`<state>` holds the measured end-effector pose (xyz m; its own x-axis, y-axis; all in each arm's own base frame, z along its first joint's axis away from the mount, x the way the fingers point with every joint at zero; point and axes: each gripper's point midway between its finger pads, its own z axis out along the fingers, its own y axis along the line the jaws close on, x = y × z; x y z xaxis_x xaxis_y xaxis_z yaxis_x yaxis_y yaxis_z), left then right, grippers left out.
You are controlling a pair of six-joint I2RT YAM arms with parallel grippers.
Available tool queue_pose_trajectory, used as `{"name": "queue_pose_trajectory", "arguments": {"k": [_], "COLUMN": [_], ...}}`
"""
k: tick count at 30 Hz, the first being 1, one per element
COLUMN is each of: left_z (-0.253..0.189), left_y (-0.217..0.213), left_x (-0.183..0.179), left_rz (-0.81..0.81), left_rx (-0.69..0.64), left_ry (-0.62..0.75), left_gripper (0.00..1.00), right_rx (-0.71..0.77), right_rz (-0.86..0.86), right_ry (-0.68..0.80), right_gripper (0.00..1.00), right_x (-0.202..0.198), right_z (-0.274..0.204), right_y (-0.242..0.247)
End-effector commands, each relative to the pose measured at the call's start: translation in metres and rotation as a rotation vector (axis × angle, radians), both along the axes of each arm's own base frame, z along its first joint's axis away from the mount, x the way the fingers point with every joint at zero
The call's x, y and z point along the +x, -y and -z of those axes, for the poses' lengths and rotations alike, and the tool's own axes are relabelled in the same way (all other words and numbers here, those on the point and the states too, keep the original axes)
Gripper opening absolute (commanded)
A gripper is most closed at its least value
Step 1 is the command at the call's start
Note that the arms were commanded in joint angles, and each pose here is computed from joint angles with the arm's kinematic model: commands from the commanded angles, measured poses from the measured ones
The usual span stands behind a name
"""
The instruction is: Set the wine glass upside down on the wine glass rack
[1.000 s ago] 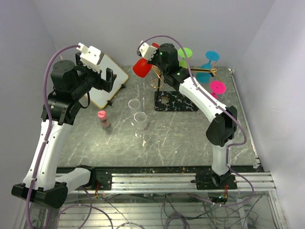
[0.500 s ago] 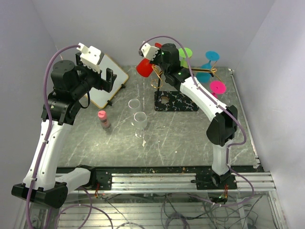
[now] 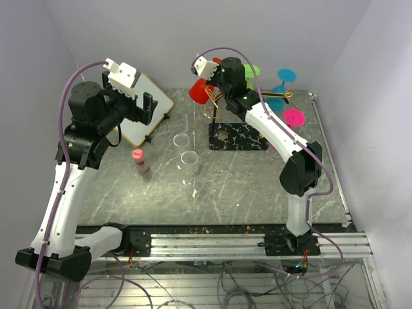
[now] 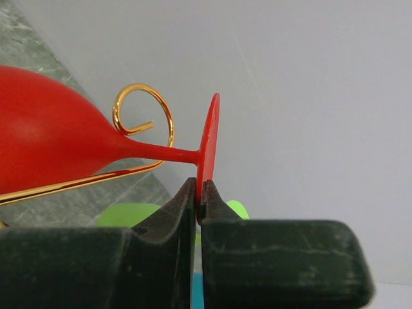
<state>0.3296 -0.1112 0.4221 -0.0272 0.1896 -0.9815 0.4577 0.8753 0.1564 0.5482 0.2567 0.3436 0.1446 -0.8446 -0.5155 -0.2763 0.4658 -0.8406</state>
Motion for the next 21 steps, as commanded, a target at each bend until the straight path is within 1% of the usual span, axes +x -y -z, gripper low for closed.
{"name": "queue_pose_trajectory", "arguments": {"k": [1, 4, 5, 6, 21], "left_z": [-0.005, -0.004, -0.004, -0.004, -0.002], "left_y": [-0.001, -0.001, -0.001, -0.001, -0.002], "left_x": [-0.003, -0.002, -0.002, -0.002, -0.002], "left_rz": [0.011, 0.012, 0.011, 0.012, 0.010], "left_rx": [0.005, 0.007, 0.007, 0.008, 0.018], "left_ry": [0.023, 0.021, 0.021, 0.019, 0.015], "left_gripper": [0.98, 0.98, 0.98, 0.98, 0.98], "right_rx": [0.010, 0.009, -0.003, -0.006, -0.010], "right_rz": [0.034, 0.038, 0.041, 0.041, 0.047], "right_ry": [0.035, 0.042, 0.024, 0.021, 0.031], "right_gripper": [0.00, 0.00, 0.00, 0.00, 0.00], "right_x": [0.012, 0.013, 0.019, 0.021, 0.033], "right_z": [-0.006, -0.008, 0.005, 0.008, 0.009], "right_y": [0.011, 0.014, 0.013, 0.013, 0.014]}}
